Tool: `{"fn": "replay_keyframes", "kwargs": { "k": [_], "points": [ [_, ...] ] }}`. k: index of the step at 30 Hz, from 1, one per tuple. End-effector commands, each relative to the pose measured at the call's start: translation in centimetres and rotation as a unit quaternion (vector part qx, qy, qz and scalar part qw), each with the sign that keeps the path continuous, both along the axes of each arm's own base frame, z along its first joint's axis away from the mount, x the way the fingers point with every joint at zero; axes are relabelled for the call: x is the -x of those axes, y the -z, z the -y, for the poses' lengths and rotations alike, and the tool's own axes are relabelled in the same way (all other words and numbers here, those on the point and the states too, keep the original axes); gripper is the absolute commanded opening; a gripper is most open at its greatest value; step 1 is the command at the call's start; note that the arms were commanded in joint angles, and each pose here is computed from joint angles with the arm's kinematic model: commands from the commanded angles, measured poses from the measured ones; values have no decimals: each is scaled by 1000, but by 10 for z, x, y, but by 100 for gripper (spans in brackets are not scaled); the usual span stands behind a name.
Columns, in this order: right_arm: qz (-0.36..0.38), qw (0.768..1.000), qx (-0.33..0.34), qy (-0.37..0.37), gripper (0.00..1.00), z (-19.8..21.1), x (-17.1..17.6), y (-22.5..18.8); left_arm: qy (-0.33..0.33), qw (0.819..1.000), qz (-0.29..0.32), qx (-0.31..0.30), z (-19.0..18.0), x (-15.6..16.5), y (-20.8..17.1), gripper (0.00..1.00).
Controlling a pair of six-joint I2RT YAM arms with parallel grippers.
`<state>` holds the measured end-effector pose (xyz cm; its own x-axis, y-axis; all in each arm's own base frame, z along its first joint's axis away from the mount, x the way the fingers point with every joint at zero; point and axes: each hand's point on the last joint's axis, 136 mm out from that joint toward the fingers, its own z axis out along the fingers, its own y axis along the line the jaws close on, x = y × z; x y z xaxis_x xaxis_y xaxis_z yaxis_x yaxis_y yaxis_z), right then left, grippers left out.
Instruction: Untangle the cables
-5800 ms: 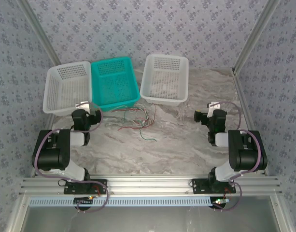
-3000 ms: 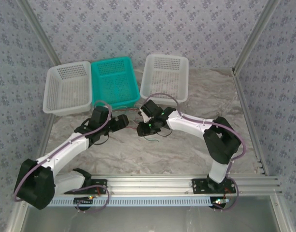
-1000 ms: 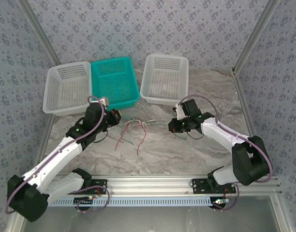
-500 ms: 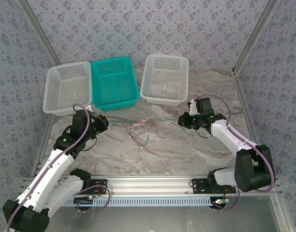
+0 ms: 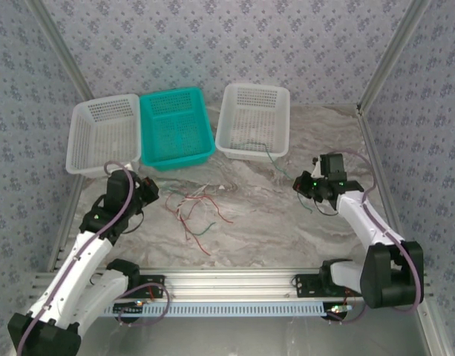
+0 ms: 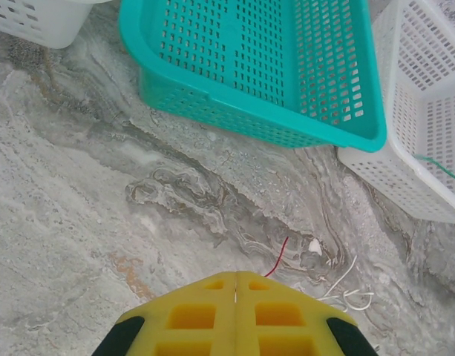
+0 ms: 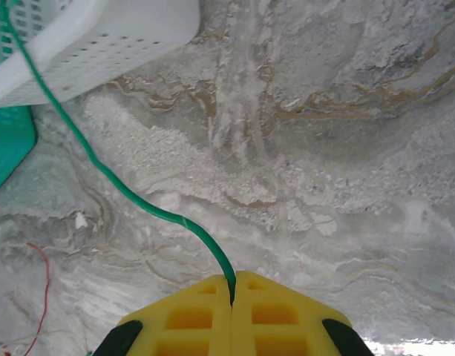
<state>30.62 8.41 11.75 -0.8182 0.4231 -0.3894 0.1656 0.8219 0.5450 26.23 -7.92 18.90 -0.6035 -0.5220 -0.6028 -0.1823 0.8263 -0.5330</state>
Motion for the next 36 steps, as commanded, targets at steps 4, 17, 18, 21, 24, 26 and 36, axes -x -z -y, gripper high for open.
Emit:
{"fn": "replay_keyframes", "kwargs": {
  "k": [4, 17, 18, 21, 24, 26, 36],
  "points": [
    [85, 996, -18, -24, 0, -12, 6, -56, 23, 1000, 16, 5, 6, -2, -3, 0],
    [235, 972, -16, 16, 0, -14, -50, -181, 40, 999, 30, 22, 15, -4, -5, 0],
    [237, 971, -12, 22, 0, -14, -61, -185, 40, 999, 30, 22, 14, -4, -5, 0],
    [237, 970, -2, 49, 0, -13, -96, -186, 59, 997, 44, 26, 21, -5, -9, 0],
    [248, 967, -2, 54, 0, -21, -134, -190, 104, 991, 80, 38, 36, -8, -22, 0],
    [236, 970, -3, 61, 0, -25, -158, -180, 126, 986, 105, 35, 42, -11, -29, 0],
    [141, 989, -19, 48, 0, -61, -245, -88, 187, 965, 181, -5, 59, -29, -71, 0]
  ]
}}
